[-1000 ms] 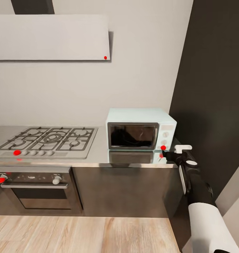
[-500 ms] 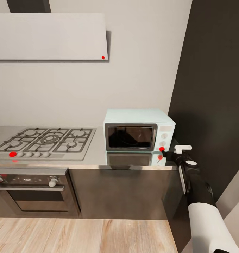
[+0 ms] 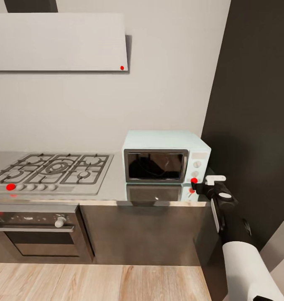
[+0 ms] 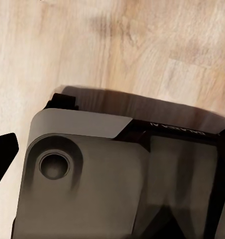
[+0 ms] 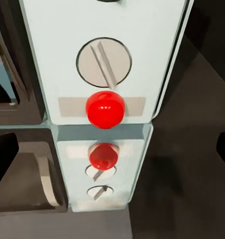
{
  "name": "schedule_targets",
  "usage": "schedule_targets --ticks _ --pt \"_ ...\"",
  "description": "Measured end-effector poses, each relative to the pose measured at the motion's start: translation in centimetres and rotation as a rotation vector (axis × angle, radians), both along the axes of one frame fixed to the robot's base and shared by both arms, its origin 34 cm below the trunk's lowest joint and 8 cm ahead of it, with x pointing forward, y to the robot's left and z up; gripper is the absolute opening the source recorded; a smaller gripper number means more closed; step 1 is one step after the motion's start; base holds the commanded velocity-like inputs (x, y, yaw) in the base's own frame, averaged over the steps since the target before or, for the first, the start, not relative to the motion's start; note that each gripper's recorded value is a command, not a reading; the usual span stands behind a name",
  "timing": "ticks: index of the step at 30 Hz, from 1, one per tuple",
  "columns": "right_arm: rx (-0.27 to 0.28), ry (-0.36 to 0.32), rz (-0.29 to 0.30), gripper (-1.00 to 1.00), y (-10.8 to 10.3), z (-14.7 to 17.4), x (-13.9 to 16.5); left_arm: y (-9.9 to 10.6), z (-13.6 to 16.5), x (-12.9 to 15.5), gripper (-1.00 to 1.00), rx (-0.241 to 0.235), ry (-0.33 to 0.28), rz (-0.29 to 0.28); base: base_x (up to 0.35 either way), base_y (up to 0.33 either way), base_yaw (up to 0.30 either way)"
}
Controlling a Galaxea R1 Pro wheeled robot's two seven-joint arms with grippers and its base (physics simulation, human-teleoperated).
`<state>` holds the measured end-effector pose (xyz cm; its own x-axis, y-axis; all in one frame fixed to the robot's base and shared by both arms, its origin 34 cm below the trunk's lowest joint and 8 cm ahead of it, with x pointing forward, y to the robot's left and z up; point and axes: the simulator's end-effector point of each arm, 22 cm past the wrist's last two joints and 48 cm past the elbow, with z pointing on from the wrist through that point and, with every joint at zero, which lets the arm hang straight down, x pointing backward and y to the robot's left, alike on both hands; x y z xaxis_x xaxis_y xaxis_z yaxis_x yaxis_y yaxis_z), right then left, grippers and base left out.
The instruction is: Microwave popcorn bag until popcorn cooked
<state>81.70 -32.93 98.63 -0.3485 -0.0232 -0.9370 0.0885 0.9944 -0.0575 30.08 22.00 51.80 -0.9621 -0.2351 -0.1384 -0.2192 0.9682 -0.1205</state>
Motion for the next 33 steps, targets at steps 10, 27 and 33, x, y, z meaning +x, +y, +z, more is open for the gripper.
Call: schedule_targets --ticks 10,27,33 --pt "0.003 0.018 0.004 1.00 0.2 -0.9 -0.1 0.0 0.0 0.0 1.00 0.000 0.000 0.000 0.001 0.000 0.000" --pt "0.004 0.026 -0.003 -1.00 0.1 -1.2 -0.1 0.0 0.0 0.0 1.00 0.000 -0.001 -0.001 0.000 0.000 0.000" --pt "0.004 0.045 -0.011 -1.00 0.2 -2.1 -0.3 0.0 0.0 0.0 1.00 0.000 -0.001 0.000 0.000 0.000 0.000"
